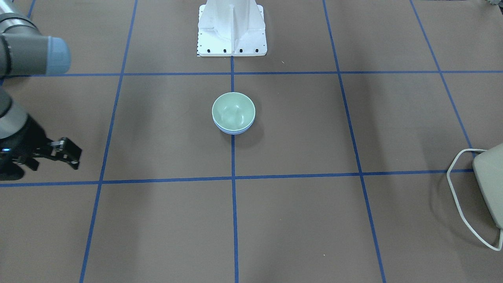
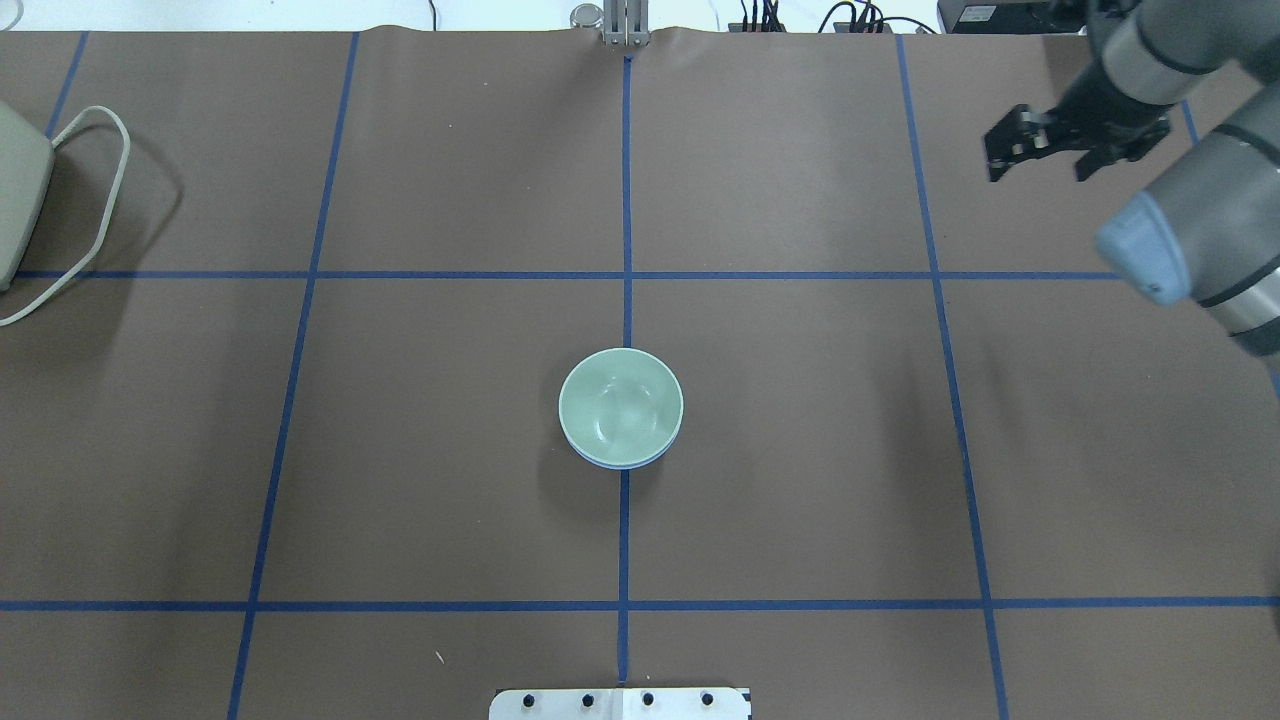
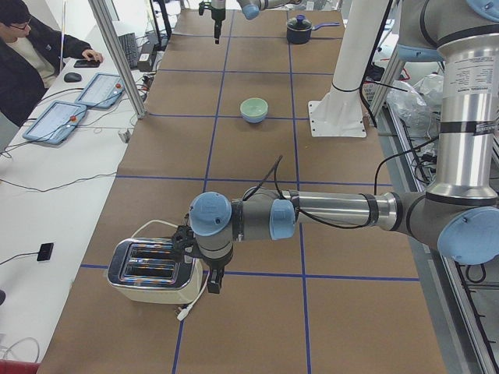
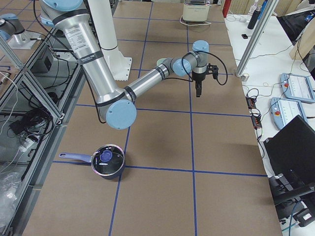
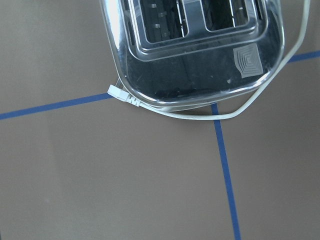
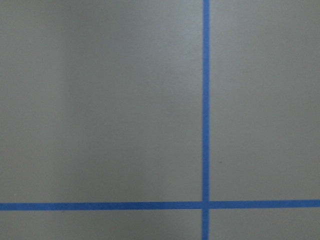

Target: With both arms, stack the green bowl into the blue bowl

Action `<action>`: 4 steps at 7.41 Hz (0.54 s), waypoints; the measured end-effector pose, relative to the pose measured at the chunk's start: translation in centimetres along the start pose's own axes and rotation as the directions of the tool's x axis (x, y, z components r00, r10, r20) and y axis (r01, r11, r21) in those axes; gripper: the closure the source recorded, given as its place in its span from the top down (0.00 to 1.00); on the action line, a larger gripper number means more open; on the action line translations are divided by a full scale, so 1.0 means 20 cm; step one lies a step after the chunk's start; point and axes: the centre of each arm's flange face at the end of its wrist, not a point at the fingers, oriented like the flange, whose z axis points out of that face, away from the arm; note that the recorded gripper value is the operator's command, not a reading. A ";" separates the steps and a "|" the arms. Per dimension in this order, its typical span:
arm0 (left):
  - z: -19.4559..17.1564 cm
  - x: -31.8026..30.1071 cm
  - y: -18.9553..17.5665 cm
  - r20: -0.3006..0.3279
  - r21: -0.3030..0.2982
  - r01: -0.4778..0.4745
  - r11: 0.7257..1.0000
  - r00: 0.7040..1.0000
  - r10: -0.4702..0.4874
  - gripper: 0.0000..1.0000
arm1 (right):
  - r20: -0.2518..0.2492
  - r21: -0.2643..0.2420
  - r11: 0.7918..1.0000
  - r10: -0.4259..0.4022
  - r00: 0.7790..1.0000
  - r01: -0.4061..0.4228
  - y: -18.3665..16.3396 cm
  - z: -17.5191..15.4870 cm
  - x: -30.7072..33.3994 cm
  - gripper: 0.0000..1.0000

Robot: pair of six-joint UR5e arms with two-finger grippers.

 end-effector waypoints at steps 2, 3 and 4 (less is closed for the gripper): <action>-0.02 0.03 0.00 0.006 0.020 -0.017 1.000 1.000 0.017 0.98 | -0.044 -0.040 0.997 -0.072 0.996 0.071 0.17 -0.02 0.75 1.00; -0.03 0.03 0.00 0.010 0.031 -0.031 0.999 0.999 0.031 0.98 | -0.071 -0.061 0.996 -0.073 0.995 0.068 0.33 -0.02 1.08 1.00; -0.03 0.04 0.00 0.012 0.039 -0.041 0.998 0.999 0.040 0.98 | -0.091 -0.085 0.996 -0.040 0.995 0.032 0.53 -0.01 1.35 1.00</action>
